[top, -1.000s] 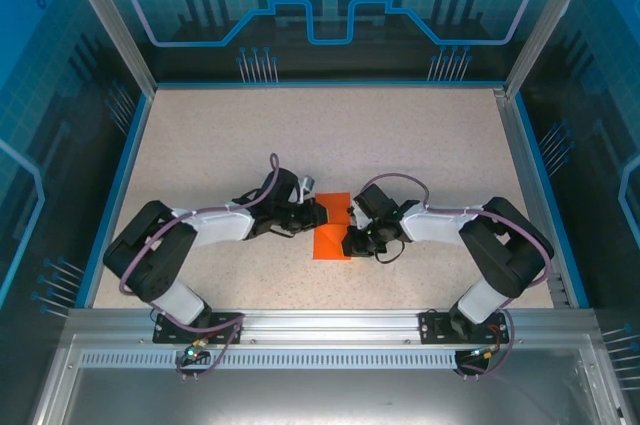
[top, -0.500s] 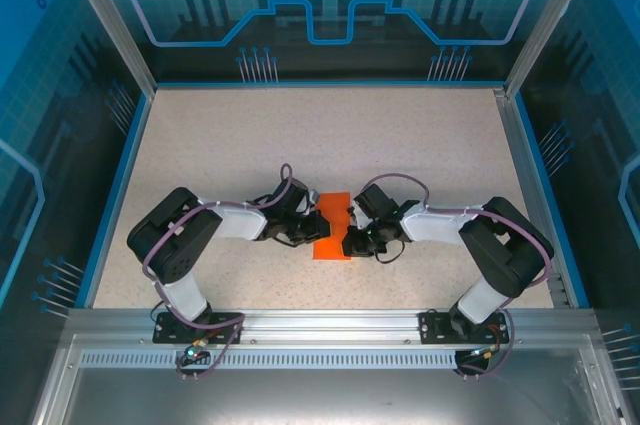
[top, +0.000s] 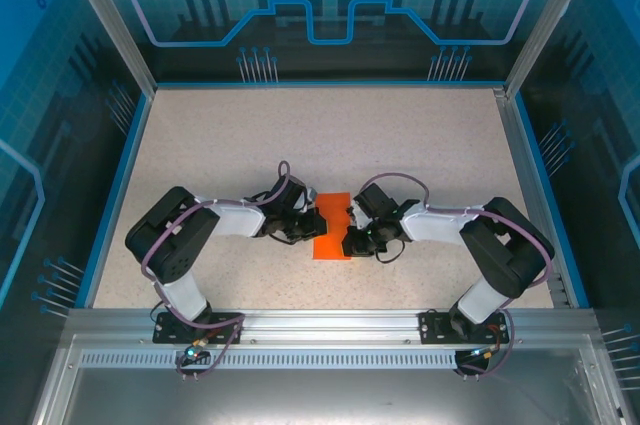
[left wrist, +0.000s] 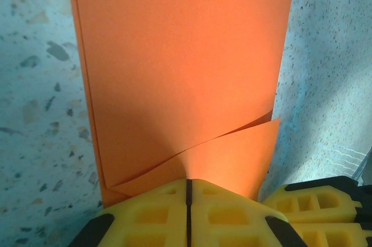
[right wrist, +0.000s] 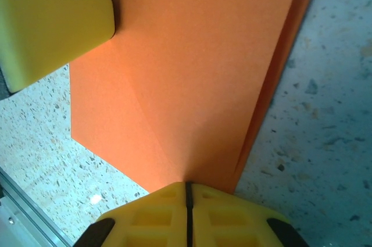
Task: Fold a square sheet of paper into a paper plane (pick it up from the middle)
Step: Fold the triangle a second time at the center of the table.
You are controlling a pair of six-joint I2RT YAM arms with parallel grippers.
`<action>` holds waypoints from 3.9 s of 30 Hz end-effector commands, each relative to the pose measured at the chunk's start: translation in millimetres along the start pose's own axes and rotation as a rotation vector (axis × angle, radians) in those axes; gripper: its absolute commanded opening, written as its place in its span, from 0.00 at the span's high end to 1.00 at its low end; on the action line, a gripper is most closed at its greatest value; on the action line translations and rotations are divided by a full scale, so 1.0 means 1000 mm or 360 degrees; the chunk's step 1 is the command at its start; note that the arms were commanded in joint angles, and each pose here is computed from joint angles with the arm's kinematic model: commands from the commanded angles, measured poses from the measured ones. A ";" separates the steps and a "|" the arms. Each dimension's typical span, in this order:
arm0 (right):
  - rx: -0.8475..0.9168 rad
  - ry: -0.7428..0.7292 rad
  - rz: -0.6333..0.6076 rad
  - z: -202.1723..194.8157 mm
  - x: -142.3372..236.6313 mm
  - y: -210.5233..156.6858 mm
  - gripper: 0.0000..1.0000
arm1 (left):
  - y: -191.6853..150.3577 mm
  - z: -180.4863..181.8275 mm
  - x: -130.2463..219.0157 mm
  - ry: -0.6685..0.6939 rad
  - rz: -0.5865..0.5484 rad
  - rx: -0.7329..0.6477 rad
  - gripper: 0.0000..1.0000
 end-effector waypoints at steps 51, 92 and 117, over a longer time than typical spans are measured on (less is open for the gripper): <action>0.0181 -0.0088 0.0078 0.001 -0.025 0.013 0.92 | -0.025 0.039 -0.005 0.0213 0.0075 0.0201 0.95; -0.0040 0.0114 -0.0504 0.003 0.065 0.044 0.61 | 0.033 -0.038 0.041 -0.0009 -0.0138 0.0043 0.62; -0.0030 0.0208 -0.0261 0.010 0.020 0.059 0.87 | 0.010 -0.026 0.051 -0.0051 -0.0198 0.0244 0.47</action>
Point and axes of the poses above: each hand's point on the last joint's axis, 136 mm out from that joint toward the fingers, its own x axis back along the fingers, its own z axis along the line the jaws close on, y = z × x, the point moved 2 cm from there along x, back along the fingers, and after that the axes turned 12 degrees about -x, right-handed, at the moved point
